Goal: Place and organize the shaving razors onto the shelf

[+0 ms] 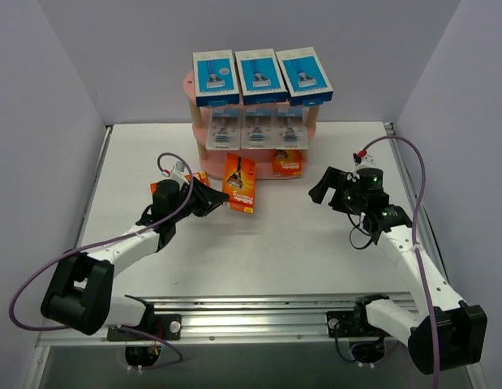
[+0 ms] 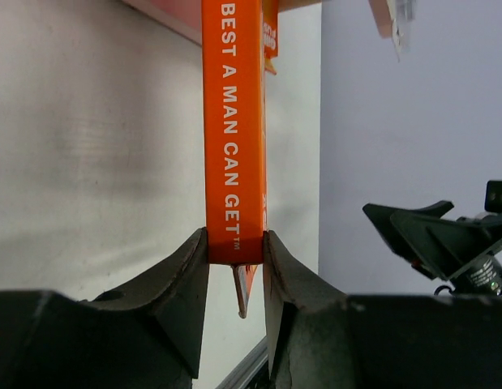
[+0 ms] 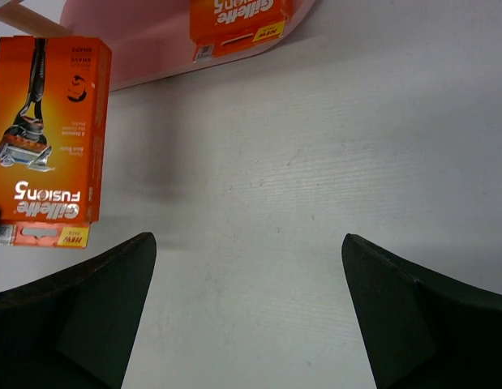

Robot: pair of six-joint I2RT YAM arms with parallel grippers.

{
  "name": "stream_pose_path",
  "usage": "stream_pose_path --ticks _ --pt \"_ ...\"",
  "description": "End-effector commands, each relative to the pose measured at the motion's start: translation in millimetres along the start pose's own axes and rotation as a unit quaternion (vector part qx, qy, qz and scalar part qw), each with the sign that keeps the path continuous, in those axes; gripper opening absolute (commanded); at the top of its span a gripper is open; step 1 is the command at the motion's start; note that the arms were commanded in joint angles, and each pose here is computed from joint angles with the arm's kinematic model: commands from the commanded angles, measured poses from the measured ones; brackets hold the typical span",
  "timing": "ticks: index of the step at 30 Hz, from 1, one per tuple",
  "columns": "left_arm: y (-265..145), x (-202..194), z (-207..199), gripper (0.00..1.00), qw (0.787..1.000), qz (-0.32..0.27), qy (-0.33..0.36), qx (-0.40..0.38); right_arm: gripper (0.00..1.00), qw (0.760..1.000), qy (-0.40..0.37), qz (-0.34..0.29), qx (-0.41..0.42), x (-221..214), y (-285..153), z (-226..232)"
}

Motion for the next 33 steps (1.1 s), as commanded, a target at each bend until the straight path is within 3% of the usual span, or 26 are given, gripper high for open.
stream_pose_path --ticks 1,14,33 --pt "18 18 -44 0.02 0.995 -0.034 0.014 -0.095 0.93 1.0 0.009 -0.016 0.019 17 -3 6" --pt "86 34 -18 0.02 0.989 -0.038 -0.088 -0.108 0.92 0.997 0.069 -0.019 0.041 35 -6 -6" --pt "130 51 13 0.02 0.985 -0.04 -0.137 -0.094 0.9 0.994 0.099 -0.012 0.043 35 2 -14"
Point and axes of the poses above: each gripper's point midway between its finger pads, its own y axis out along the fingers, its own z axis along the line the jaws close on, x = y × z, the point moved 7 cm from there along -y, back along the fingers, and after that the axes turned 9 degrees about -y, right-handed, at the moved point
